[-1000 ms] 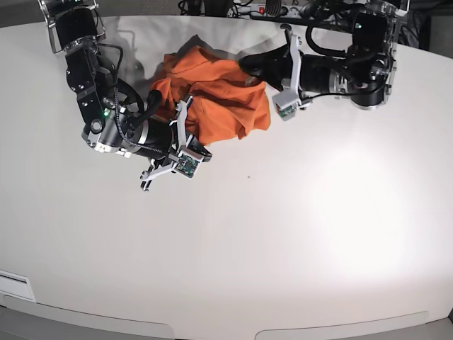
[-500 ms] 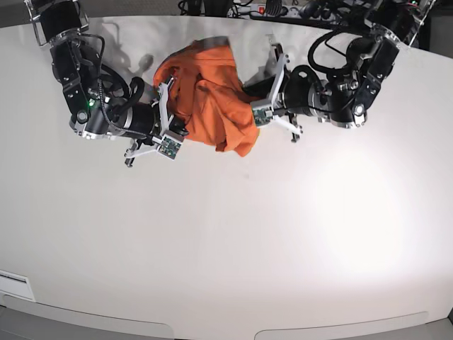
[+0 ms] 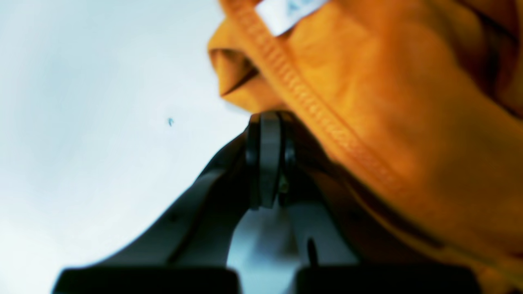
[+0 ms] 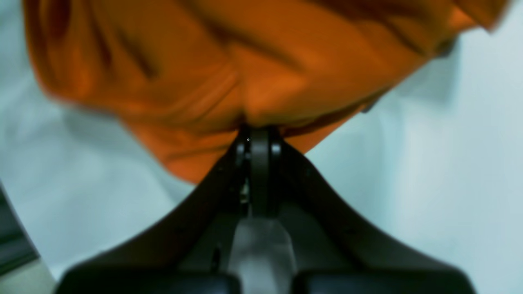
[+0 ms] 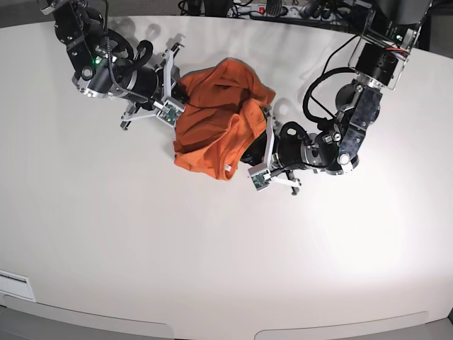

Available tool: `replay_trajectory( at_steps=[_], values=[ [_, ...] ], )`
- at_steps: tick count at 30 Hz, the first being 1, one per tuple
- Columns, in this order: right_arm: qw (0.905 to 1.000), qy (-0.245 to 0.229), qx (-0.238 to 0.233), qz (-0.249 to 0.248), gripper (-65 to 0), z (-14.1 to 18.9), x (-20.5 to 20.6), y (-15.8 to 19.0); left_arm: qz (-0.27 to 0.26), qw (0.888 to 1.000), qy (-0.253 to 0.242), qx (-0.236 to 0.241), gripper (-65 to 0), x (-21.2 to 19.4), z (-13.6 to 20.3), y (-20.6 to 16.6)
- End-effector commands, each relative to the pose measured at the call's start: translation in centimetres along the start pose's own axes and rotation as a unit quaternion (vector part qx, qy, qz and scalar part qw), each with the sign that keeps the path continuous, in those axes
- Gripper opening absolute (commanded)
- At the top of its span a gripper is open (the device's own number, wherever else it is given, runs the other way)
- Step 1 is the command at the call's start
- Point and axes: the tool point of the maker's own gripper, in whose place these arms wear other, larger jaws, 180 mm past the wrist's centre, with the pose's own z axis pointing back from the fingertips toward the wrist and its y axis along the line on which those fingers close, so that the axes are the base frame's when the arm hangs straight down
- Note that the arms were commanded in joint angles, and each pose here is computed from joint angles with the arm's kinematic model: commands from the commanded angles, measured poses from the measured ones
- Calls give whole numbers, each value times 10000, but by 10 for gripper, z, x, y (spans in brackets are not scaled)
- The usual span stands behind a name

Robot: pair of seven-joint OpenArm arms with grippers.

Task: Fold the T-shirt properly
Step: 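Grasp the bundle with both grippers and pull it into a compact pile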

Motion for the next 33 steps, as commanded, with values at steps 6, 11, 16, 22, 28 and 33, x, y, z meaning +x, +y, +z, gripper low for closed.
replay_trajectory(
  at_steps=[6,11,16,22,28,33],
  values=[
    [9948,-265,-976,90,-650,20,23,-31,-610,9963,453,406,-650,21,30,23],
    [9917,-609,-1115,206,-650,30,43,-33,-759,9946,654,254,-650,18,56,14],
    [9863,-1048,-1202,414,-542,44,69,-31,-597,9937,694,643,-650,13,91,32],
    [9802,-1400,-1283,553,-477,57,93,-42,336,9933,-130,1094,-650,24,143,62],
    [9774,-1846,-717,735,-465,60,112,-25,1054,9860,-642,1125,-650,6,167,59],
    [9728,-2030,-738,839,-445,62,121,-29,1271,9860,-523,945,-650,-15,160,43]
  ],
)
